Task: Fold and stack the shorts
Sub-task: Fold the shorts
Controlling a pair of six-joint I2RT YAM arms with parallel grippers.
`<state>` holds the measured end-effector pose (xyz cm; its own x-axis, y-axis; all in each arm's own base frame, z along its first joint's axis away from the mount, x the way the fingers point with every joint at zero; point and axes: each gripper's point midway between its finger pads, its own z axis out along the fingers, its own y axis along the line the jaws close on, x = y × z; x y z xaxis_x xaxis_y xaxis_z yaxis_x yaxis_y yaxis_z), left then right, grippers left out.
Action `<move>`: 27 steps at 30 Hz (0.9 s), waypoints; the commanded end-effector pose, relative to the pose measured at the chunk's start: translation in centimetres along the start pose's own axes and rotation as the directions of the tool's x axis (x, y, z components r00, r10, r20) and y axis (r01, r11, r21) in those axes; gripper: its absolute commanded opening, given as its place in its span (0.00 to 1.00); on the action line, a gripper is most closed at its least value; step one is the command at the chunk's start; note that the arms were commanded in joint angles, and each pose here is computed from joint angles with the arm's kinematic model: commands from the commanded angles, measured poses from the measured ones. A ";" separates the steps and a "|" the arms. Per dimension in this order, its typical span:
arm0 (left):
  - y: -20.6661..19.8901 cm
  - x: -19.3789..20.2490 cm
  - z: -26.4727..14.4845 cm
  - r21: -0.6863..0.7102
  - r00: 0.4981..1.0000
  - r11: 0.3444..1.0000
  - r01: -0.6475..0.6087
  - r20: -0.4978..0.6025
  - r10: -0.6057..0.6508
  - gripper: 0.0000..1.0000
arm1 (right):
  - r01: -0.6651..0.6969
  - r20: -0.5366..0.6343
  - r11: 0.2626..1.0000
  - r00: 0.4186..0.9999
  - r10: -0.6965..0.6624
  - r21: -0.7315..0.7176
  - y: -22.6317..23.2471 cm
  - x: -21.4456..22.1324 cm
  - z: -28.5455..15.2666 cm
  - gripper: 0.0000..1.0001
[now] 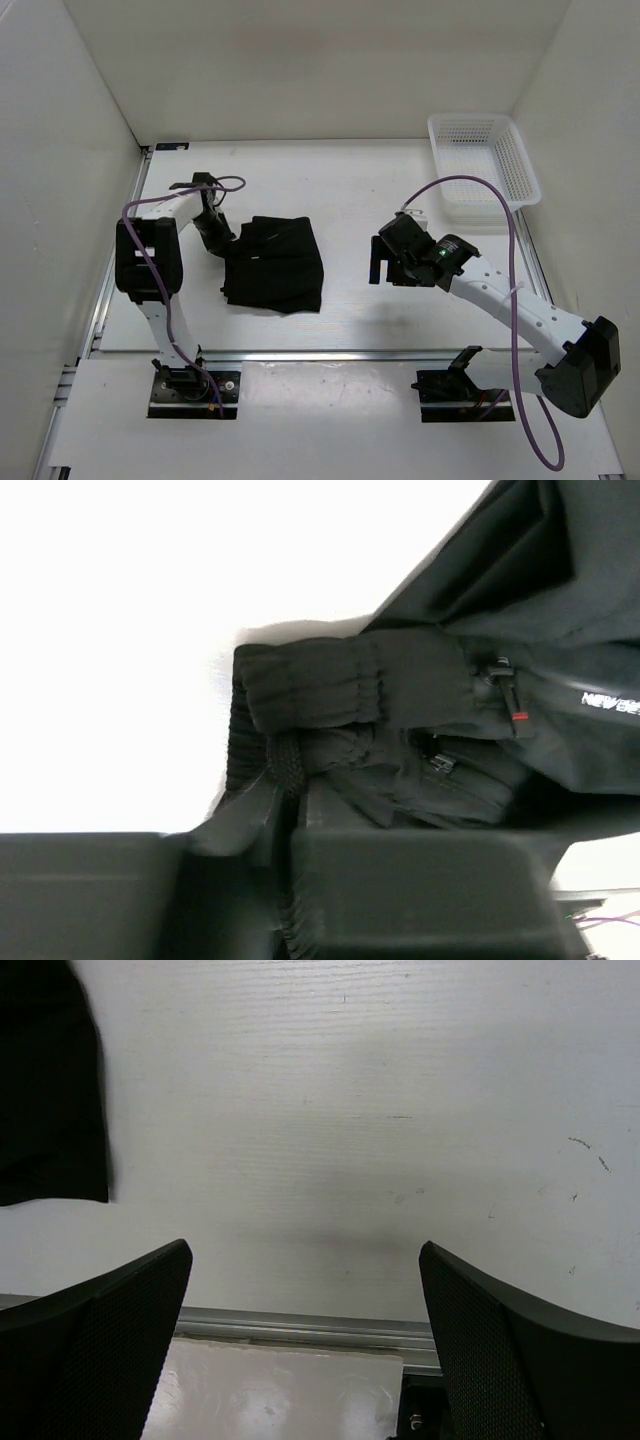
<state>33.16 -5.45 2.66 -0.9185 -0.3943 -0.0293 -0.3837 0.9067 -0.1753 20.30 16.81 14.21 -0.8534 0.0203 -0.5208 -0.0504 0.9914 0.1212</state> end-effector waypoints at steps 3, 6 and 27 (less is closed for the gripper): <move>-1.4 -1.1 -3.9 0.080 0.993 0.996 -0.033 0.120 0.023 0.10 | 0.001 0.002 1.000 1.000 -0.001 0.012 -0.5 0.2 -0.5 0.99; -3.5 0.1 -7.3 0.105 0.980 0.990 -0.095 0.183 0.074 0.10 | 0.000 0.008 1.000 1.000 -0.001 0.019 -0.6 0.1 -0.4 0.99; -5.3 -5.8 -3.5 -0.126 0.980 0.982 -0.138 0.129 0.154 0.73 | -0.029 0.003 0.999 1.000 0.029 0.023 -1.1 0.7 -1.0 0.99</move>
<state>39.91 -9.04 6.51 -0.9469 -0.2695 -0.1752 -0.2524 0.9609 -0.1137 19.88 16.42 13.98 -0.8612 0.0295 -0.5074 -0.0333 0.9929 0.1141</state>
